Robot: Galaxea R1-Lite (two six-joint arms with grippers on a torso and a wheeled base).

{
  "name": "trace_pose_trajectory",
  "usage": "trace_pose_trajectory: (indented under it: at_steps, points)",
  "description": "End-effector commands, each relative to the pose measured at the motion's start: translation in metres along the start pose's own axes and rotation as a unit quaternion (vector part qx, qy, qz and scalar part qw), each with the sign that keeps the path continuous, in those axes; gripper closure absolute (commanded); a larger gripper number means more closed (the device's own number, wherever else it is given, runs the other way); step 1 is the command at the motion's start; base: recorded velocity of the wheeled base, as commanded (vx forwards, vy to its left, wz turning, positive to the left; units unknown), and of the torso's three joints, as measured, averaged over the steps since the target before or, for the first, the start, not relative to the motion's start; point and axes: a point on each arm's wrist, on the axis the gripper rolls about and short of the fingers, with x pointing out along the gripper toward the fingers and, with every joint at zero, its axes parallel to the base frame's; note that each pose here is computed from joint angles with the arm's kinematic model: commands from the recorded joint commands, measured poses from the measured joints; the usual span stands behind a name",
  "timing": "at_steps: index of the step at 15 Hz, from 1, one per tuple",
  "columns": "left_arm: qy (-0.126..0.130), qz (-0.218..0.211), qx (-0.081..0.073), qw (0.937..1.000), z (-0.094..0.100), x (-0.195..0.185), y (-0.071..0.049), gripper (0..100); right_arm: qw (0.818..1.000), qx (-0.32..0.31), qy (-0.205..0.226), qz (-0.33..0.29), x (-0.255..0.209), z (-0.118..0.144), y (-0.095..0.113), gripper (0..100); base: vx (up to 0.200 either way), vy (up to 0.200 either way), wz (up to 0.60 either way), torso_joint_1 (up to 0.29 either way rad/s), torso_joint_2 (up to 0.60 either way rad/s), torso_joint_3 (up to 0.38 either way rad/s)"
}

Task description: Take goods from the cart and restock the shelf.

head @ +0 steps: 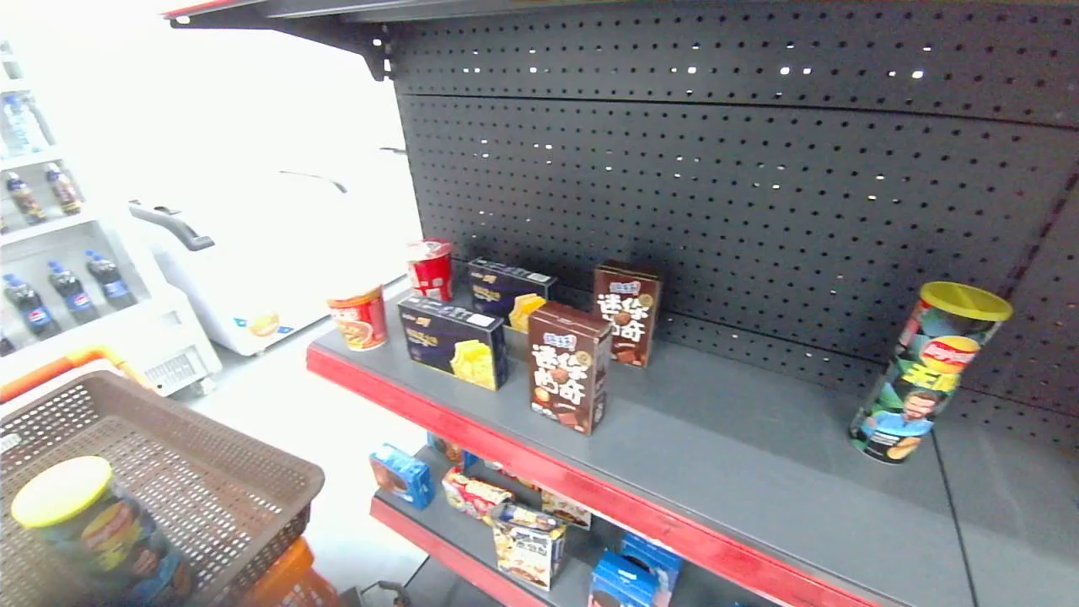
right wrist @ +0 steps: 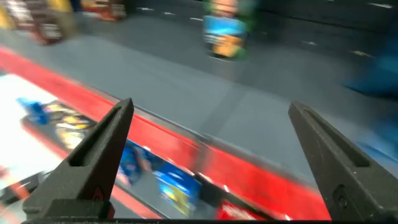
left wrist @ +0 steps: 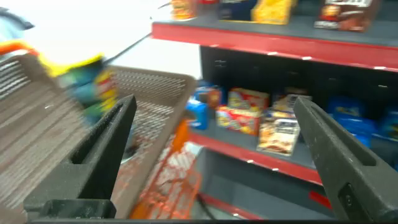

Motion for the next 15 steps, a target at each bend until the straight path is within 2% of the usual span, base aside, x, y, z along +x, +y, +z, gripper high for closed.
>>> trace_pose_trajectory:
  at_steps: [1, 8, 11, 13, 15]
  points:
    - [0.000, 0.000, 0.000, 1.0000, 0.0000, 0.0000, 0.0000, 0, 1.000, 0.000, 0.000, 0.000, 0.0000, 0.0000, 0.0000, 0, 0.000, 0.000, 0.60, 0.002, 0.00, 0.002]
    - [-0.002, 0.000, -0.002, 1.0000, 0.0006, -0.0002, 0.0001, 0, 1.000, 0.001, 0.000, 0.001, 0.0000, 0.0000, 0.0000, 0, 0.000, 0.000, 0.60, 0.003, 0.00, 0.004]
    - [-0.002, 0.000, -0.002, 1.0000, 0.0006, -0.0002, 0.0001, 0, 1.000, 0.001, 0.000, 0.001, 0.0000, 0.0000, 0.0000, 0, 0.000, 0.000, 0.00, 0.000, 0.00, 0.000]
    - [-0.001, -0.005, 0.008, 1.0000, 0.0002, 0.0000, -0.0001, 0, 1.000, 0.001, 0.000, 0.001, 0.0000, 0.0000, 0.0000, 0, 0.000, 0.000, 0.00, 0.000, 0.00, 0.000]
    - [-0.001, -0.004, 0.005, 1.0000, 0.0007, -0.0003, -0.0001, 0, 1.000, 0.000, 0.000, 0.001, 0.0000, 0.0000, 0.0000, 0, 0.000, 0.000, 0.00, 0.000, 0.00, 0.000]
